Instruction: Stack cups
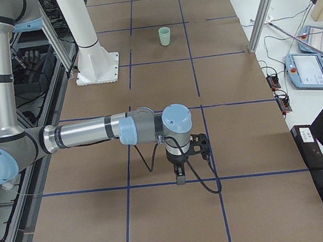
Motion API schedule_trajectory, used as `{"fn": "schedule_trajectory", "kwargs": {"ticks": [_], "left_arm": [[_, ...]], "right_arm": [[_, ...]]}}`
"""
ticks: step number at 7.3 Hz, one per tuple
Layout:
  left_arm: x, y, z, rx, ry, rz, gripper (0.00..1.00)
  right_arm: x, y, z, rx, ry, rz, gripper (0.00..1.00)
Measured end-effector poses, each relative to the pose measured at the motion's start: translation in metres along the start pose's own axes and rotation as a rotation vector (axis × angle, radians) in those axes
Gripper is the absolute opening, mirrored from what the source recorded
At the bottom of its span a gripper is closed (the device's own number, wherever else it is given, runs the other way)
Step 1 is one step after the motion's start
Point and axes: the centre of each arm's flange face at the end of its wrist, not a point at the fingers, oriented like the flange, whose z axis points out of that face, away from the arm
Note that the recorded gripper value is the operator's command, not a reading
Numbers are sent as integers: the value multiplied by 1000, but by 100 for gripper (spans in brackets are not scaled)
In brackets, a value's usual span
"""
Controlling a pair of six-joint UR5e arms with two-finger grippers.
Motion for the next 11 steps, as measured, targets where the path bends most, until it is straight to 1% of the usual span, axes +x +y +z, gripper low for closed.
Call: {"fn": "schedule_trajectory", "kwargs": {"ticks": [1, 2, 3, 4, 6, 11], "left_arm": [[-29, 22, 5, -8, 17, -44, 100], [-42, 34, 11, -16, 43, -91, 100], [-48, 44, 18, -22, 70, -147, 100], [-50, 52, 22, -29, 85, -186, 100], [-47, 54, 20, -23, 85, -198, 100], [-47, 49, 17, -3, 78, -175, 100]], "right_arm": [[0, 0, 0, 0, 0, 0, 100], [0, 0, 0, 0, 0, 0, 100], [0, 0, 0, 0, 0, 1, 100], [0, 0, 0, 0, 0, 1, 100], [0, 0, 0, 0, 0, 1, 100], [0, 0, 0, 0, 0, 0, 100]]}}
